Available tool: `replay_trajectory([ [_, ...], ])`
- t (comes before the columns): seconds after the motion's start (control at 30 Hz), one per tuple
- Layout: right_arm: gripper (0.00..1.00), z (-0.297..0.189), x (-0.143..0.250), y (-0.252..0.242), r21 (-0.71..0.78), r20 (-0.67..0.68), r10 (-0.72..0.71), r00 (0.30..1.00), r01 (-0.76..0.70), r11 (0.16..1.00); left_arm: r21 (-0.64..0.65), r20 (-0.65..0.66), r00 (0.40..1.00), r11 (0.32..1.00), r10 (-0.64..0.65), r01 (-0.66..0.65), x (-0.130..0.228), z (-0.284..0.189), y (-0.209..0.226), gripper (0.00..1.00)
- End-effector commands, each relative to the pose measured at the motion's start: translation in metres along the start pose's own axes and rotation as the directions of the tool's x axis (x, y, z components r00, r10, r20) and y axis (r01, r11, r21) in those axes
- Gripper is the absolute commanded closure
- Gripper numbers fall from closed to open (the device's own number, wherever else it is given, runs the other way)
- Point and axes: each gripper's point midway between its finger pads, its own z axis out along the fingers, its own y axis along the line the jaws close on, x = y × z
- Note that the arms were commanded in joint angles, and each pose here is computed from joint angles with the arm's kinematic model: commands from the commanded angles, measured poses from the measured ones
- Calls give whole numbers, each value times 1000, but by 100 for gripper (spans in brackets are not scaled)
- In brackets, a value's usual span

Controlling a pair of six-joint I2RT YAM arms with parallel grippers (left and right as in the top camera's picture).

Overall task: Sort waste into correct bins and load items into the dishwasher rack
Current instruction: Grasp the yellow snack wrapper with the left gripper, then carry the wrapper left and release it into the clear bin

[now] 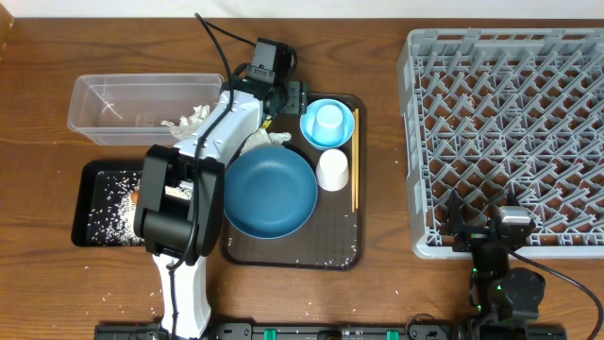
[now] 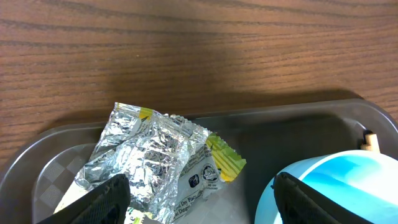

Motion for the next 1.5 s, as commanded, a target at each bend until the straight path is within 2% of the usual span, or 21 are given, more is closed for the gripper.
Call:
replay_trajectory([
  [0.0,1,0,0,-1,3,1,4,1000,-4,1000,-18,-15,1000,1000,18,-18,5,6,6,24],
  [0.27,1,0,0,-1,3,1,4,1000,-4,1000,-27,-58,998,1000,13,-15,19,22,10,25],
  [0.57,1,0,0,-1,3,1,4,1000,-4,1000,-13,11,1000,1000,18,-18,-1,7,4,79],
  [0.6,1,0,0,-1,3,1,4,1000,-4,1000,-11,22,1000,1000,19,-19,-5,3,3,81],
  [0.63,1,0,0,-1,3,1,4,1000,-4,1000,-8,34,999,1000,20,-20,-9,-2,2,91],
  [0.67,1,0,0,-1,3,0,4,1000,-4,1000,-5,52,998,1000,21,-21,-14,-10,0,94],
  [0.87,1,0,0,-1,3,1,4,1000,-4,1000,6,138,990,1000,19,-20,-42,-64,-5,94],
  [1.07,1,0,0,-1,3,0,4,1000,-4,1000,1,296,955,1000,-14,14,-82,-142,13,94],
  [1.23,1,0,0,-1,3,1,4,1000,-4,1000,-126,361,928,981,-92,146,-89,-194,81,94],
  [1.37,1,0,0,-1,3,1,4,1000,-4,1000,-190,315,926,941,-211,279,-69,-197,139,94],
  [1.4,1,0,0,-1,3,1,4,1000,-4,1000,-201,300,921,927,-249,317,-62,-195,151,92],
  [1.43,1,0,0,-1,3,1,4,1000,-4,1000,-212,287,913,911,-289,354,-56,-192,162,83],
  [1.47,1,0,0,-1,3,1,4,1000,-4,1000,-222,276,903,892,-330,394,-50,-188,174,66],
])
